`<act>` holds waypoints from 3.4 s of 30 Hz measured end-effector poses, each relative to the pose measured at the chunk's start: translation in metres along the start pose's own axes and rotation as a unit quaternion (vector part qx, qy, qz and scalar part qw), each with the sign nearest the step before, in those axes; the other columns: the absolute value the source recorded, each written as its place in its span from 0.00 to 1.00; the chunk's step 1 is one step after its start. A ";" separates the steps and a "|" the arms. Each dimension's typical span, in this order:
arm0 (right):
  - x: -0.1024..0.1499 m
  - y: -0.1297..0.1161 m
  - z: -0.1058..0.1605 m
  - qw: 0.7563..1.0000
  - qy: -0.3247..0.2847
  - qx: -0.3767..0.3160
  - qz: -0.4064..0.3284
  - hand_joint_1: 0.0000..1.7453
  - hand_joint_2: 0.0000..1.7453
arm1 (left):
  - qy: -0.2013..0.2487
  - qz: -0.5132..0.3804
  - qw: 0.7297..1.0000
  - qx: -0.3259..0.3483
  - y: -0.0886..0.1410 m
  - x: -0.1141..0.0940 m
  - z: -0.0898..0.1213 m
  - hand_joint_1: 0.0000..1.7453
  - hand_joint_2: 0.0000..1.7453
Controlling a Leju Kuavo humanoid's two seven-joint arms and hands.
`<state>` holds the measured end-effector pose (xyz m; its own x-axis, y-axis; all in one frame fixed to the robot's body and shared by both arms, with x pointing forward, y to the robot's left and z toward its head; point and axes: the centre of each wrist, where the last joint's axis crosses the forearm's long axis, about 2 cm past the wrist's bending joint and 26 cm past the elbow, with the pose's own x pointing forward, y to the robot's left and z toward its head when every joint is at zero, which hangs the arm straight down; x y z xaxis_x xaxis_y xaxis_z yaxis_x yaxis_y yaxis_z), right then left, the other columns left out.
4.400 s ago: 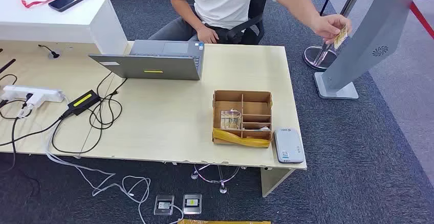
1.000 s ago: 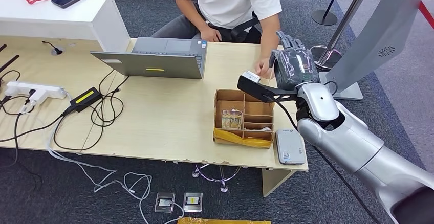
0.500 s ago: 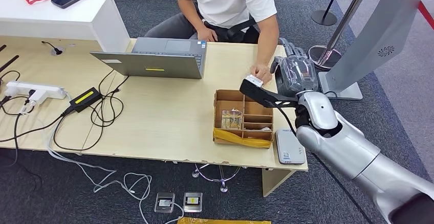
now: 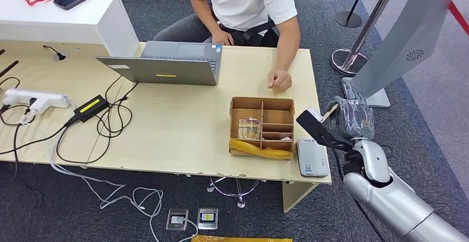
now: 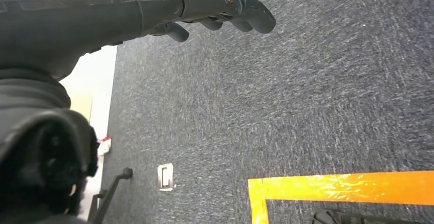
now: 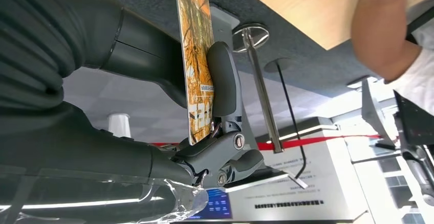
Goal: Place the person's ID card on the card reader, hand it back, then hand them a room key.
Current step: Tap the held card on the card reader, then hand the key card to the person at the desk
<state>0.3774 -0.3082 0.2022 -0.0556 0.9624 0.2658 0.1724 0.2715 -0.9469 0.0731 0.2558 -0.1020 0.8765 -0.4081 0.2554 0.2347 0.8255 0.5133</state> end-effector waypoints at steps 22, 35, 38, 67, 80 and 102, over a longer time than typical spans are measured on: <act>-0.024 0.014 0.029 0.998 0.015 0.054 0.031 1.00 1.00 | -0.009 -0.003 1.000 0.001 0.000 0.002 0.000 0.00 0.00; -0.018 0.027 0.035 0.996 0.006 0.089 0.028 1.00 1.00 | -0.018 -0.010 1.000 0.004 0.001 0.003 -0.001 0.00 0.00; -0.015 0.031 0.035 0.995 0.000 0.097 0.019 1.00 1.00 | -0.017 -0.008 1.000 0.005 0.001 0.003 -0.001 0.00 0.00; 0.000 0.071 0.038 0.990 0.003 0.142 -0.012 1.00 1.00 | -0.015 0.007 1.000 0.008 0.000 0.007 -0.001 0.00 0.00; -0.006 0.079 0.039 0.988 0.018 0.149 -0.025 1.00 1.00 | -0.022 0.003 1.000 0.007 -0.001 0.008 0.000 0.00 0.00; -0.024 0.089 0.047 0.986 0.058 0.147 -0.045 1.00 1.00 | -0.041 -0.015 0.999 0.004 -0.004 0.011 0.003 0.00 0.00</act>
<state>0.3480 -0.3072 0.1029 0.0577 0.9336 0.3535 -0.1217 0.3580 -0.9257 0.0805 0.2471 -0.0990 0.8313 -0.4637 0.3063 0.2573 0.8096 0.5275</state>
